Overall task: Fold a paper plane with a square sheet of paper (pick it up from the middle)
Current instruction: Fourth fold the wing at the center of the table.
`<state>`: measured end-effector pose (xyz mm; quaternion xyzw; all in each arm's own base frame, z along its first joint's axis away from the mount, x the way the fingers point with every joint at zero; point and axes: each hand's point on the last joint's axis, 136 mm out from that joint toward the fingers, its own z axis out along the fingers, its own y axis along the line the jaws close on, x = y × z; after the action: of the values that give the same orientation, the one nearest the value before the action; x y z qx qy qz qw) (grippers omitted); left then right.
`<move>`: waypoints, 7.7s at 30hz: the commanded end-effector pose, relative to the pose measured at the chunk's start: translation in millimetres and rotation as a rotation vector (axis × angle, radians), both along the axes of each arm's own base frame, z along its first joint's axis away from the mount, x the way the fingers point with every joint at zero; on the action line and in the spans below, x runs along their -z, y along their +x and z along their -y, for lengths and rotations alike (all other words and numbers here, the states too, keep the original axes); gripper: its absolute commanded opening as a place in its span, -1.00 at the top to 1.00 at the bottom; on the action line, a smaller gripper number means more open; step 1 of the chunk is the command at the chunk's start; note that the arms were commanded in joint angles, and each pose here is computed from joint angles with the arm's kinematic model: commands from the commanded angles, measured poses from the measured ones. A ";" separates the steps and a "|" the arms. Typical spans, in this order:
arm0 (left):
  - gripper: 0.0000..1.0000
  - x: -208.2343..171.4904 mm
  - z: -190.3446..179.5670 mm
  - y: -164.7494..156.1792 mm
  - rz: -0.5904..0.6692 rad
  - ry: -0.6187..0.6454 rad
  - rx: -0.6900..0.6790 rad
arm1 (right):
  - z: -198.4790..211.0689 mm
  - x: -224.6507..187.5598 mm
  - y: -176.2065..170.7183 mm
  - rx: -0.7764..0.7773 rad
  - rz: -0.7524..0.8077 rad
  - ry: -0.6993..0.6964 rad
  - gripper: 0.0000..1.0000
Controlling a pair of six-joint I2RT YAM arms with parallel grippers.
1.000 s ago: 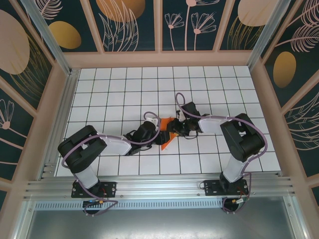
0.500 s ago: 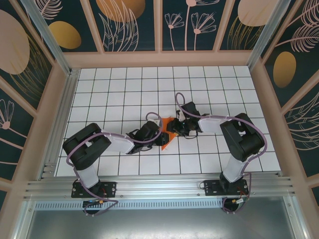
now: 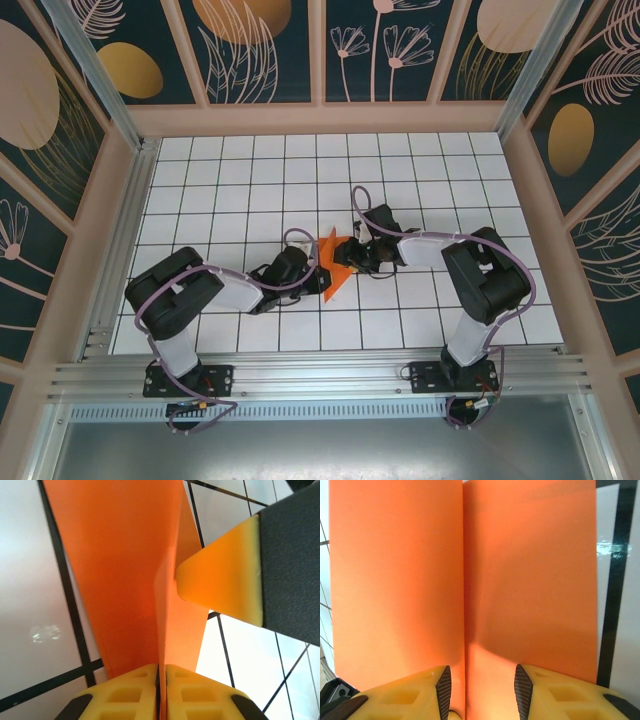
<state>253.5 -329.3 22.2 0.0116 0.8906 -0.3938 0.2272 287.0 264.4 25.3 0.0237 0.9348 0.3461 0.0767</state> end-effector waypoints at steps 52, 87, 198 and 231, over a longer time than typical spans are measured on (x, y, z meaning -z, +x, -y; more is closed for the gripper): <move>0.45 -51.1 -17.0 -6.3 -0.067 -0.260 -0.053 | 59.2 74.8 -15.7 0.126 -0.146 -0.535 -0.13; 0.59 -10.0 0.8 -6.8 -0.126 -0.103 -0.012 | 60.2 78.2 -18.1 0.153 -0.176 -0.540 -0.14; 0.71 4.4 -7.1 -32.6 -0.224 0.036 0.067 | 73.8 91.7 -25.8 0.173 -0.214 -0.606 0.13; 0.74 15.3 -13.6 -50.3 -0.258 0.133 0.124 | 73.1 94.1 -24.8 0.171 -0.219 -0.608 0.14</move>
<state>219.6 -322.6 16.1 0.0172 0.9239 -0.3648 0.1145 303.4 262.9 8.1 0.0832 0.9720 0.2063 0.0761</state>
